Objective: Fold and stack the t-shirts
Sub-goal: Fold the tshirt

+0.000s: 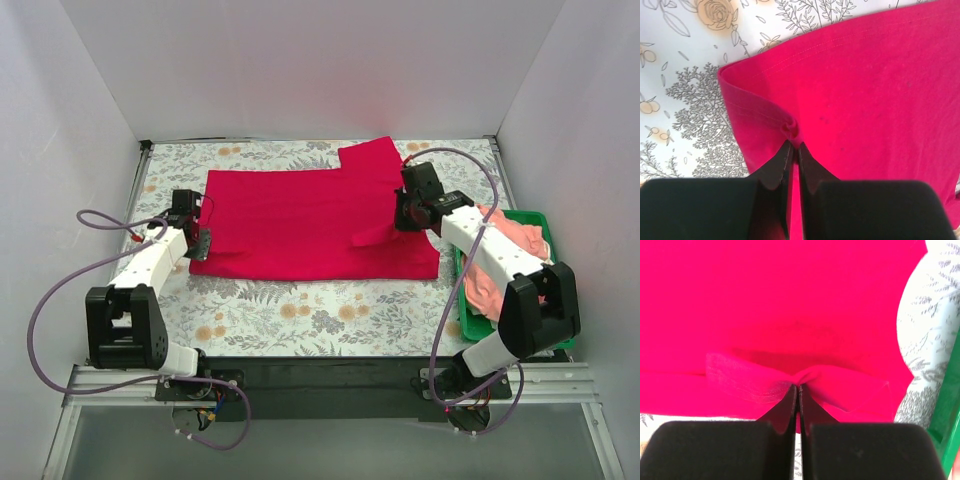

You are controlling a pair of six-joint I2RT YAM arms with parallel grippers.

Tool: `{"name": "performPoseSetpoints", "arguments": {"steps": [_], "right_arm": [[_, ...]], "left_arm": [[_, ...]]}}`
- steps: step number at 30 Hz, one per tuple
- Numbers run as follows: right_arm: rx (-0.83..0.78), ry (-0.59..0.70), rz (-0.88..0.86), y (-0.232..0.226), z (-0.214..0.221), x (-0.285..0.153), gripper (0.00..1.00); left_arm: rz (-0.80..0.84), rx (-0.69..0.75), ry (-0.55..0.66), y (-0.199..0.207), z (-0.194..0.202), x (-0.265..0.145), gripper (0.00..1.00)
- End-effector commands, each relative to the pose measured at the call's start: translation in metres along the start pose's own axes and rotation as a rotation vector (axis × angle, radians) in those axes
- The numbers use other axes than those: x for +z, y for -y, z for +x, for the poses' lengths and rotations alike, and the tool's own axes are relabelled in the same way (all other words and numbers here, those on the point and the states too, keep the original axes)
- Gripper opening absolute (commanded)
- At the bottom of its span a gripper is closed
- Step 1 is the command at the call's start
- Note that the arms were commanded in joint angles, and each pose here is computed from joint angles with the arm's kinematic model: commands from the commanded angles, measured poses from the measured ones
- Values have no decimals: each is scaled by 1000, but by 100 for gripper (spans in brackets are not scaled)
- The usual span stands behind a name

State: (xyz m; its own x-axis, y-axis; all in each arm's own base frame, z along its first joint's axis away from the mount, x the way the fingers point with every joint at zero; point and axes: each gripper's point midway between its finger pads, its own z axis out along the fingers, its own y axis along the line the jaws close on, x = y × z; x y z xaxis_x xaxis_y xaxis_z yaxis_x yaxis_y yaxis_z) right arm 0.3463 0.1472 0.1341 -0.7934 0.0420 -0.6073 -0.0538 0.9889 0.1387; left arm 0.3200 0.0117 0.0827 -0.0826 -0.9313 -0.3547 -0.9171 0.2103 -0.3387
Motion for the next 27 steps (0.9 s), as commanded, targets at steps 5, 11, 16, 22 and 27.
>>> {"name": "performPoseSetpoints", "arguments": {"steps": [5, 11, 16, 22, 27], "right_arm": [[-44, 82, -78, -11, -49, 9, 1], [-45, 65, -82, -8, -58, 26, 1], [-26, 63, -63, -1, -64, 33, 1], [-14, 65, -42, 8, -69, 39, 1], [-19, 57, -43, 10, -74, 48, 1]], "left_arm": [[-23, -81, 90, 20, -22, 2, 0], [-30, -142, 139, 17, -39, 7, 0], [-19, -177, 164, 16, -44, 9, 0], [17, -137, 149, 26, -41, 17, 0], [-1, -109, 137, 33, -39, 25, 0]]}}
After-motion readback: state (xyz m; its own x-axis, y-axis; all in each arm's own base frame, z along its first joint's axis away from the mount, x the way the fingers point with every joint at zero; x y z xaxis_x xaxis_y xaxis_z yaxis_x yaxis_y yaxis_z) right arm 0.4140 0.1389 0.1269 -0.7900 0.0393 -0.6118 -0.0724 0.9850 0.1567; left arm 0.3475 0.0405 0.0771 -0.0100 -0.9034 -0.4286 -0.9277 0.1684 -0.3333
